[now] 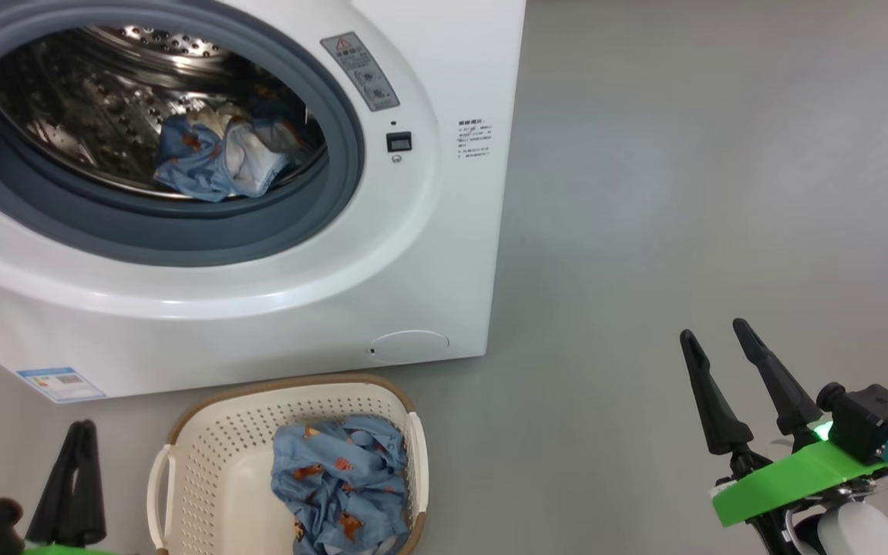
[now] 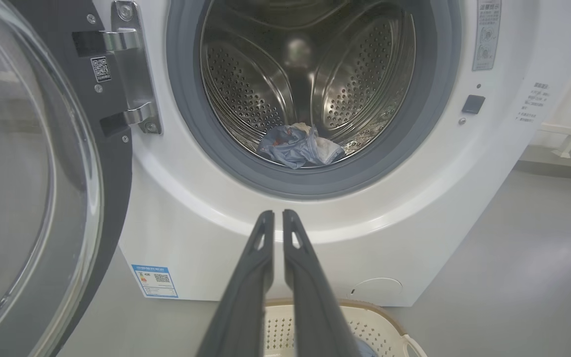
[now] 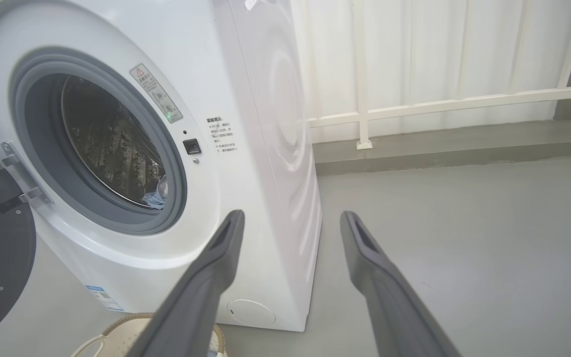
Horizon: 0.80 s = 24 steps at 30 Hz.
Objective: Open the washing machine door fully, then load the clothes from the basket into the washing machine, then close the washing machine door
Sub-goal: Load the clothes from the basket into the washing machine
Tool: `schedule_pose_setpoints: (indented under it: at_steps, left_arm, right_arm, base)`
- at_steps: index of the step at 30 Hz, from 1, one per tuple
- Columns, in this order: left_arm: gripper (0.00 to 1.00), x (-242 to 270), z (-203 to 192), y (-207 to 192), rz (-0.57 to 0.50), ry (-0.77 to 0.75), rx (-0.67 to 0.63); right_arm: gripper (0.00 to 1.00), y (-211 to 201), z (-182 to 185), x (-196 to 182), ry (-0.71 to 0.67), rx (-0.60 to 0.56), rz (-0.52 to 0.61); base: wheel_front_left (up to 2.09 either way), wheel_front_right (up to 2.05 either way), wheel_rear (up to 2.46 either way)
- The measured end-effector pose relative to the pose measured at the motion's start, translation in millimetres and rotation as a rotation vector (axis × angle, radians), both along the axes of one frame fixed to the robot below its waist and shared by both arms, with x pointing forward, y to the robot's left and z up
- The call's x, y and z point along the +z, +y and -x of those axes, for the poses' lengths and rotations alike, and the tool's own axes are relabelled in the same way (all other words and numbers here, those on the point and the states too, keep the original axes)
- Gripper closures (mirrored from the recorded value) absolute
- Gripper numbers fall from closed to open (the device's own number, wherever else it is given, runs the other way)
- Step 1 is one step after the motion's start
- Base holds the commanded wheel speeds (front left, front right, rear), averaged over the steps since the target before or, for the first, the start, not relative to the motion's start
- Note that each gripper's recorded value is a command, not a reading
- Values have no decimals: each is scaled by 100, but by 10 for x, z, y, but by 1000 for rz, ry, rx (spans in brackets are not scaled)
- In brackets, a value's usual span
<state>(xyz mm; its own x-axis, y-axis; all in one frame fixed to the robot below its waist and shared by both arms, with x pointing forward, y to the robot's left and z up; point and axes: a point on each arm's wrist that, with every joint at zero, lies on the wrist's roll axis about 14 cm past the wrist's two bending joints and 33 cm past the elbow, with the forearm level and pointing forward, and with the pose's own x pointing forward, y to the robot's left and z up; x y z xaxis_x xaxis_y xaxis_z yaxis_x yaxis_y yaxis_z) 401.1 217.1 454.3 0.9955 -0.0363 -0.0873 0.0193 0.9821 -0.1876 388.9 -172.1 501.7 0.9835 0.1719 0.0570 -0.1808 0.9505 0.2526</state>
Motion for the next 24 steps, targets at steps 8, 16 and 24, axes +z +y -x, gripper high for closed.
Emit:
schedule_pose_setpoints:
  at_steps: [8, 16, 24]
  left_arm:
    - [70, 50, 186, 58, -7, -17, 27]
    - [0, 75, 227, 60, -20, -26, 33]
    - [0, 18, 237, 63, -16, -9, 38]
  right_arm:
    - [0, -53, 65, 69, -19, -13, 3]
    - [0, -88, 115, 27, -6, -24, 3]
    - [0, -107, 106, -5, 3, -31, 2]
  base:
    - [0, 0, 0]
    - [0, 0, 0]
    - [0, 0, 0]
